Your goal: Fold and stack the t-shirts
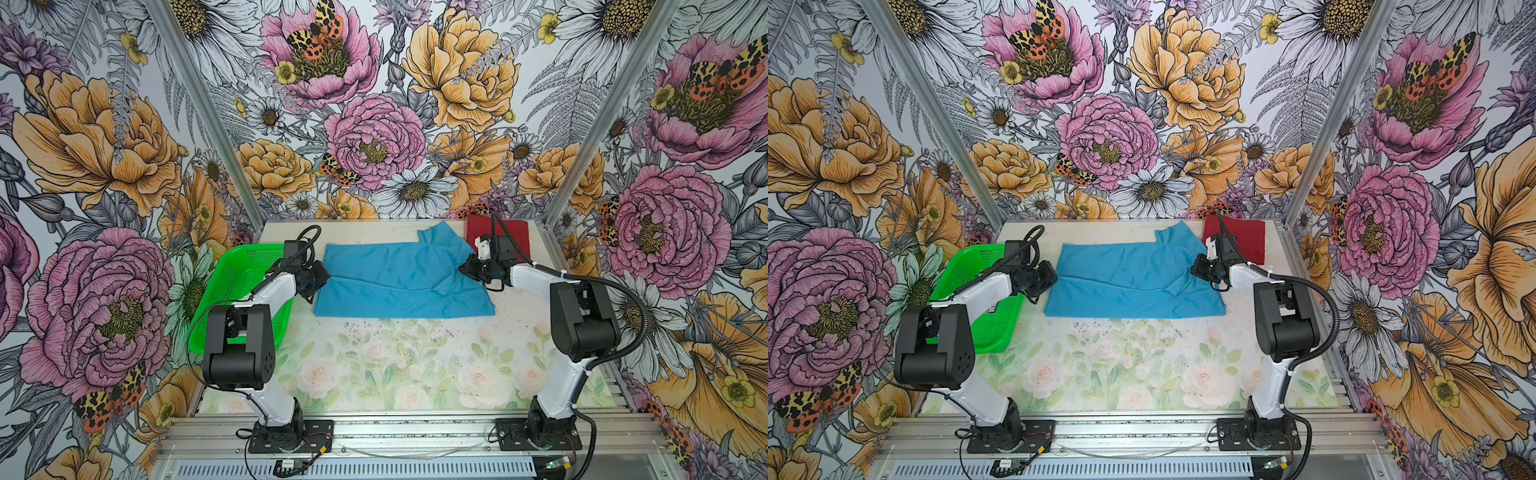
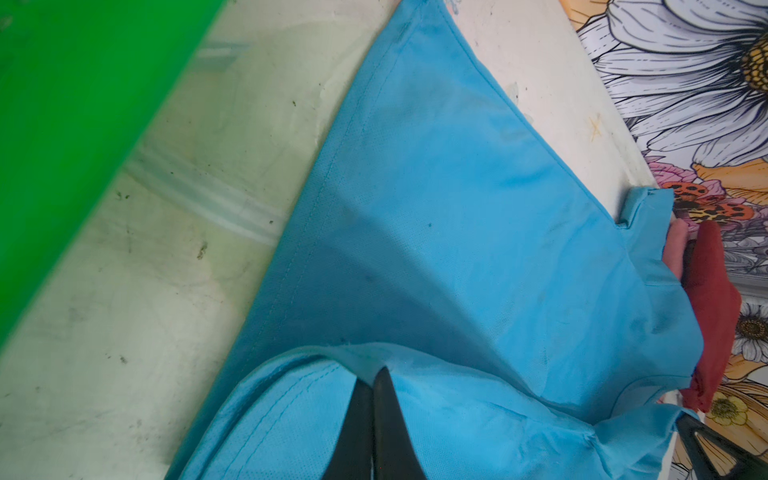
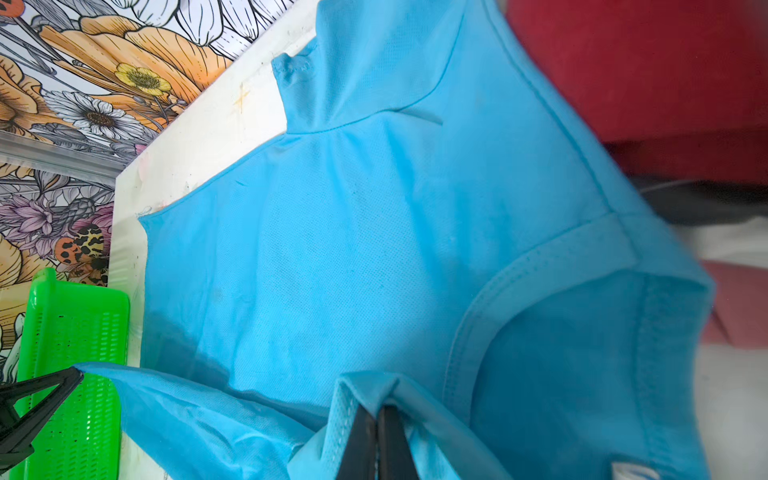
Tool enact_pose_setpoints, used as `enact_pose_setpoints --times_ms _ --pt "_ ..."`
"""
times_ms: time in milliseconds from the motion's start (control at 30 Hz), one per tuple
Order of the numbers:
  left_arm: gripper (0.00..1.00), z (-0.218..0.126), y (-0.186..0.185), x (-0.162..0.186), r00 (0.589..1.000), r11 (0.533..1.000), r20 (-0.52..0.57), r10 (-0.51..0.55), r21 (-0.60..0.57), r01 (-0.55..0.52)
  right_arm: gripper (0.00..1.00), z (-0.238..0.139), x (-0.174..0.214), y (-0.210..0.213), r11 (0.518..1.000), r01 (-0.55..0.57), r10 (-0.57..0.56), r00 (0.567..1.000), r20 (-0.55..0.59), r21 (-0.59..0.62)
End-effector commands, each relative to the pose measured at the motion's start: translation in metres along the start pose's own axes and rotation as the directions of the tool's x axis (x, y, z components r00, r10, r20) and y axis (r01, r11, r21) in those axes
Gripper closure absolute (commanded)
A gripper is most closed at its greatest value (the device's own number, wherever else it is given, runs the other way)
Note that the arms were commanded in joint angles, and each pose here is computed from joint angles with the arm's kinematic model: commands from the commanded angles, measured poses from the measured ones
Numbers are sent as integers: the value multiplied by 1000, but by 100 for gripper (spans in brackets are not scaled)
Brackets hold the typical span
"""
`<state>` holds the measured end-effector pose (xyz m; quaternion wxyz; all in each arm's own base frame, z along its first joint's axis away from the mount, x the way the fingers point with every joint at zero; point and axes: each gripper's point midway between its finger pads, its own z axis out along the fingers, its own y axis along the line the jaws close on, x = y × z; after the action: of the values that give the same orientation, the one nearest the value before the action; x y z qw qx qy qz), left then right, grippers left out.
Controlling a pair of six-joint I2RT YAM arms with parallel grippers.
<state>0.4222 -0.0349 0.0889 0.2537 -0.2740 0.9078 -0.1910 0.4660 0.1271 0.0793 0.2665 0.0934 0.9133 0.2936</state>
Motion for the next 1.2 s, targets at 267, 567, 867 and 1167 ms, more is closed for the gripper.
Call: enact_pose_setpoints --times_ms 267,567,867,1167 --pt "100 10 6 -7 1000 999 -2 18 -43 -18 100 5 -20 2 1000 9 -7 999 54 -29" --pt "100 13 10 -7 1000 998 -11 8 -60 -9 100 10 -25 5 999 9 -7 999 50 -47" --pt "100 0 25 7 1000 996 -27 -7 -86 4 100 14 -28 6 998 16 -13 999 51 -58" --pt "100 6 25 3 999 996 -34 -11 -89 8 100 15 -31 7 998 15 -11 998 59 -68"
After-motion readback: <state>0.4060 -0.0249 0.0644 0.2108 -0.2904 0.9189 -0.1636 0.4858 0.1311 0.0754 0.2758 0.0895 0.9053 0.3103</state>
